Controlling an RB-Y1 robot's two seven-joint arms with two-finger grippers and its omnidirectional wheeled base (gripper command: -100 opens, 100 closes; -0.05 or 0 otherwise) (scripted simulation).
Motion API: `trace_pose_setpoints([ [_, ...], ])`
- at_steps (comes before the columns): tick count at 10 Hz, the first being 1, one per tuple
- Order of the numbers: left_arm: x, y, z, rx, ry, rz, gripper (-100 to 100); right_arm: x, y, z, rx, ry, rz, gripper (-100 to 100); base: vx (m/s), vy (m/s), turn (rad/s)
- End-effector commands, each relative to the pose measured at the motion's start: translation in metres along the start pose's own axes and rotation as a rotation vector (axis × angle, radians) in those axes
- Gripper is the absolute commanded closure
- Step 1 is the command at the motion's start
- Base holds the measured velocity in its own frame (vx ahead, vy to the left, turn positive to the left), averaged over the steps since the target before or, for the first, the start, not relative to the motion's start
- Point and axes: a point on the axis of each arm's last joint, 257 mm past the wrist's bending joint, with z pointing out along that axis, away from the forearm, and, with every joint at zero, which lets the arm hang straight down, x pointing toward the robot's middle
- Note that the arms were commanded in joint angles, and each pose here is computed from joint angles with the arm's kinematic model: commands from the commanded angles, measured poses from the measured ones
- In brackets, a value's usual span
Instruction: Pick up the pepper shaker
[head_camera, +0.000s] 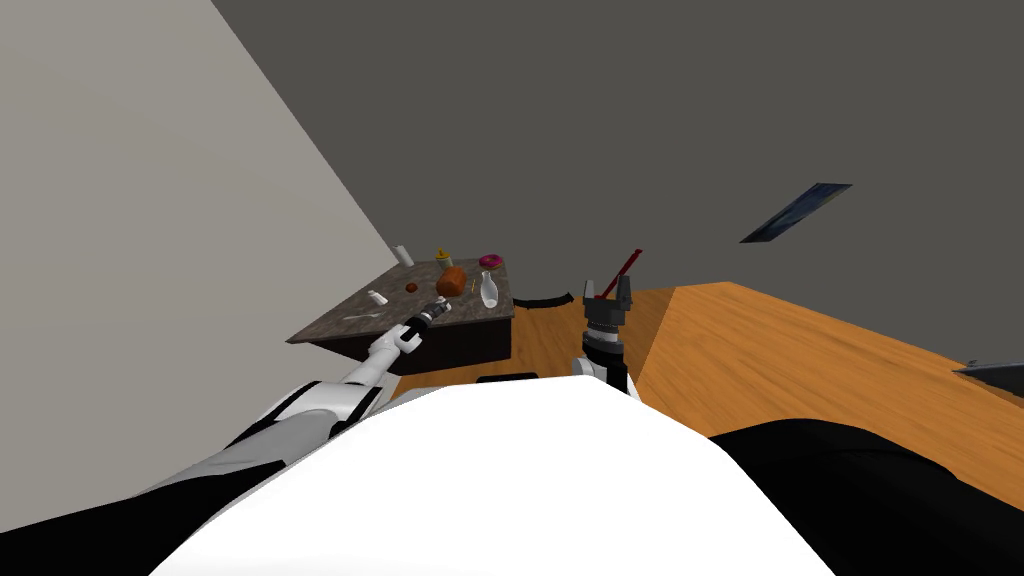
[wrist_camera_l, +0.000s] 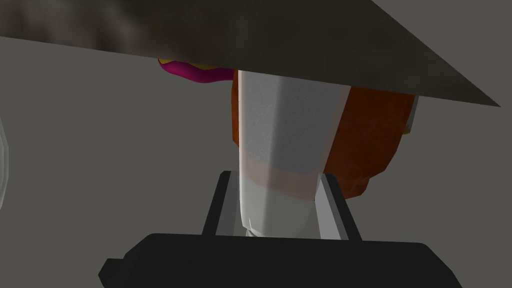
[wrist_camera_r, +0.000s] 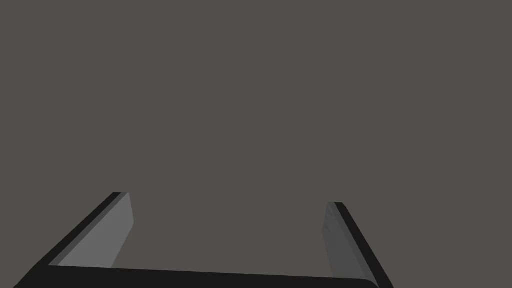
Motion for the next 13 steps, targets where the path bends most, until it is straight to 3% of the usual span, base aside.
trace_pose_setpoints([
  [1, 0.012, 0.008, -0.011, -0.029, 0.016, -0.010, 100, 0.000, 0.000, 0.000, 0.000, 0.000, 0.000, 0, 0.038, 0.018, -0.077],
  [4, 0.010, -0.005, -0.016, -0.001, 0.000, -0.007, 100, 0.000, 0.000, 0.000, 0.000, 0.000, 0.000, 0, 0.024, 0.011, -0.010],
  [5, 0.021, 0.008, -0.027, -0.041, 0.019, -0.015, 100, 0.000, 0.000, 0.000, 0.000, 0.000, 0.000, 0, 0.035, 0.012, -0.079],
  [7, 0.018, -0.006, -0.033, -0.013, 0.002, -0.013, 100, 0.000, 0.000, 0.000, 0.000, 0.000, 0.000, 0, 0.030, 0.023, -0.030],
  [8, 0.026, 0.006, -0.044, -0.052, 0.016, -0.019, 100, 0.000, 0.000, 0.000, 0.000, 0.000, 0.000, 0, 0.039, 0.013, -0.087],
  [9, 0.031, 0.001, -0.051, -0.041, 0.018, -0.020, 100, 0.000, 0.000, 0.000, 0.000, 0.000, 0.000, 0, 0.047, 0.021, -0.048],
  [10, 0.022, -0.007, -0.050, -0.023, -0.001, -0.016, 100, 0.000, 0.000, 0.000, 0.000, 0.000, 0.000, 0, 0.024, 0.017, 0.020],
  [11, 0.031, 0.005, -0.063, -0.064, 0.015, -0.021, 100, 0.000, 0.000, 0.000, 0.000, 0.000, 0.000, 0, 0.044, 0.023, -0.078],
  [12, 0.035, -0.001, -0.071, -0.054, 0.017, -0.022, 100, 0.000, 0.000, 0.000, 0.000, 0.000, 0.000, 0, 0.045, 0.023, -0.055],
  [13, 0.025, -0.009, -0.069, -0.037, -0.003, -0.018, 100, 0.000, 0.000, 0.000, 0.000, 0.000, 0.000, 0, 0.017, 0.013, 0.010],
])
